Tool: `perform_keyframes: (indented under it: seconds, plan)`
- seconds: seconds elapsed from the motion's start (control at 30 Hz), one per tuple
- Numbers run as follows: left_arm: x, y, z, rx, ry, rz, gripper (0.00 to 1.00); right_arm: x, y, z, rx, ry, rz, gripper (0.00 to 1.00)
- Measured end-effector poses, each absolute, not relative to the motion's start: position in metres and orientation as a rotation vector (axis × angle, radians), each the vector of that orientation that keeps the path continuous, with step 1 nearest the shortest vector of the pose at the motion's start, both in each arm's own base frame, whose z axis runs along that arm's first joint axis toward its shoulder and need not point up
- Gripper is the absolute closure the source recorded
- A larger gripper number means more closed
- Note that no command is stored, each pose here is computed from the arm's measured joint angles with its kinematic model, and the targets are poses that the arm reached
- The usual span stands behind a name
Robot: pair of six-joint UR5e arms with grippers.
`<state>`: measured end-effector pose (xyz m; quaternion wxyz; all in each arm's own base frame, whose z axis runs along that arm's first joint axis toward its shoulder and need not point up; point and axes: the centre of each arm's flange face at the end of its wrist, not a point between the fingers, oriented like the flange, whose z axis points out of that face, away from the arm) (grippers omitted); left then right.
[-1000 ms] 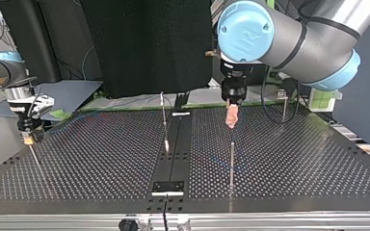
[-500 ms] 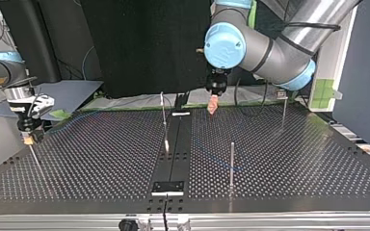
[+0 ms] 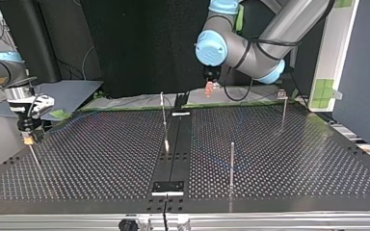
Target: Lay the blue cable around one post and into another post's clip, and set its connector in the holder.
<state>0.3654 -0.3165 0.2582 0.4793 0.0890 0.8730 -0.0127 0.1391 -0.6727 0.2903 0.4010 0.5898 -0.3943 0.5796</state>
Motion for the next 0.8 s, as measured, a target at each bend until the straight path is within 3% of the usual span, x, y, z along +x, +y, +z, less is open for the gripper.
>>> perform_keyframes:
  seconds: [0.8]
  plan:
    - [0.329,-0.294,0.155,0.193,2.212,-0.012,0.0,0.139,-0.673,0.29,1.491,-0.997,1.465,0.13]
